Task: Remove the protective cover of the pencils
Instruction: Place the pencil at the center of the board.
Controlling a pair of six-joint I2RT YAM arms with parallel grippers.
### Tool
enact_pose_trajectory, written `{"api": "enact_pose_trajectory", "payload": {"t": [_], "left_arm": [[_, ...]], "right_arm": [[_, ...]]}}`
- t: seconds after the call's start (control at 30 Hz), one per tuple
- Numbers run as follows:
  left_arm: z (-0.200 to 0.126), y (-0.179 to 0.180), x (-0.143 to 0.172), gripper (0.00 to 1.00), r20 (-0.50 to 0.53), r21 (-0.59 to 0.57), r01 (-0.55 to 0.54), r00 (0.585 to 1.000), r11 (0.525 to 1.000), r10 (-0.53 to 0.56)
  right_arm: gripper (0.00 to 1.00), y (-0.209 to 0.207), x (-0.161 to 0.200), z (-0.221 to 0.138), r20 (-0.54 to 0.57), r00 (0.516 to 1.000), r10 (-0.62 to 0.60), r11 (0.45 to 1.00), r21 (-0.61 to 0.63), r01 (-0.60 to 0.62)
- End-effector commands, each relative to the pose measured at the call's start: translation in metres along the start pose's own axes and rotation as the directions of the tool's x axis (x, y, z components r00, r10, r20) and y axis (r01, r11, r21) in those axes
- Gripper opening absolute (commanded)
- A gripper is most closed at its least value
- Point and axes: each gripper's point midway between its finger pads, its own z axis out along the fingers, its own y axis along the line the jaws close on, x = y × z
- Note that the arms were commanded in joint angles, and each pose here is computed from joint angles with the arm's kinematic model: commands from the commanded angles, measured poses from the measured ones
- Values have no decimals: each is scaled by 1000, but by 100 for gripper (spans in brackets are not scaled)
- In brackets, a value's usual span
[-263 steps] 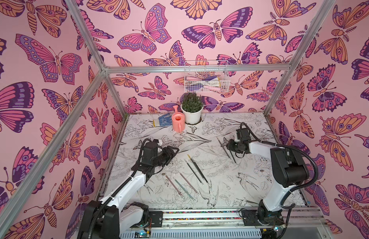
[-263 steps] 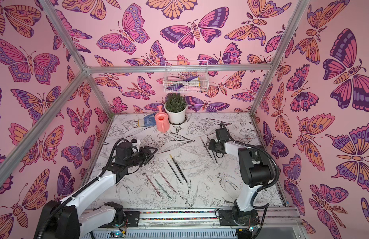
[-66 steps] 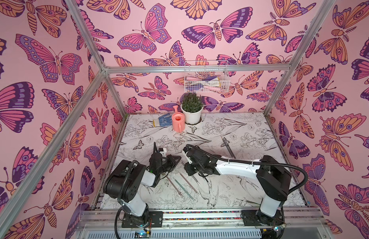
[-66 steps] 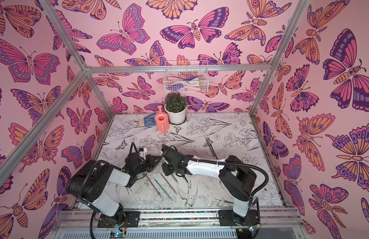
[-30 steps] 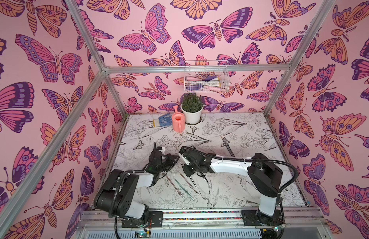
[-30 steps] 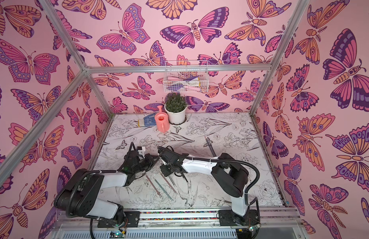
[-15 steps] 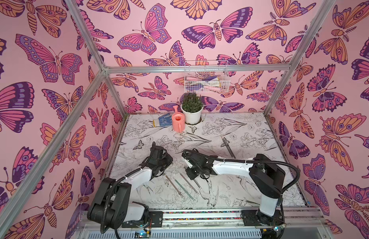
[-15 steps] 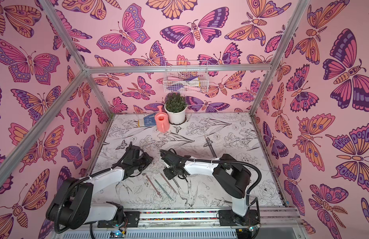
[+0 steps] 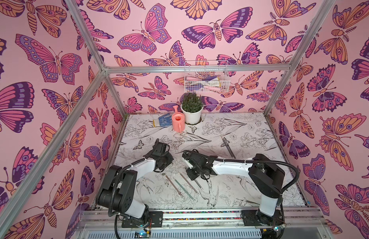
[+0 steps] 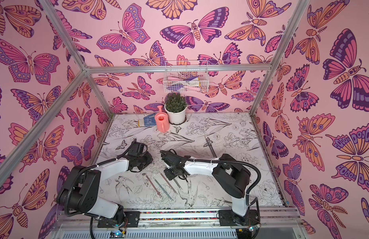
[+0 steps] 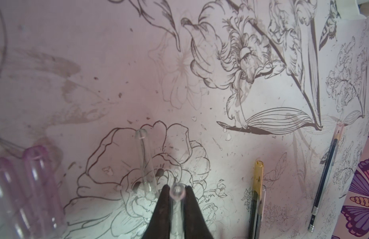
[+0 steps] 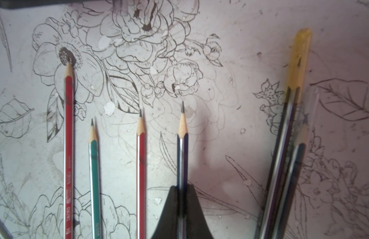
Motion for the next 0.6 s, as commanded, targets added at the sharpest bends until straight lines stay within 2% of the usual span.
{"api": "enact_pose_trajectory", "payload": {"t": [0.0,0.33,0.57], "left_arm": [[3,5,0,6,-28,-61,-36,999,997,34],[22,2,-4,3,-87,-113,-53,995,992,43],[26,4,-1,8,-110,-128,-50,993,991,35]], "right_arm": [[6,-5,15,9,-52,999,-14,1000,19,15],[7,-6,20,19,-78,997,-10,1000,25,12],[7,-5,20,17,-72,997,-9,1000,19,11]]}}
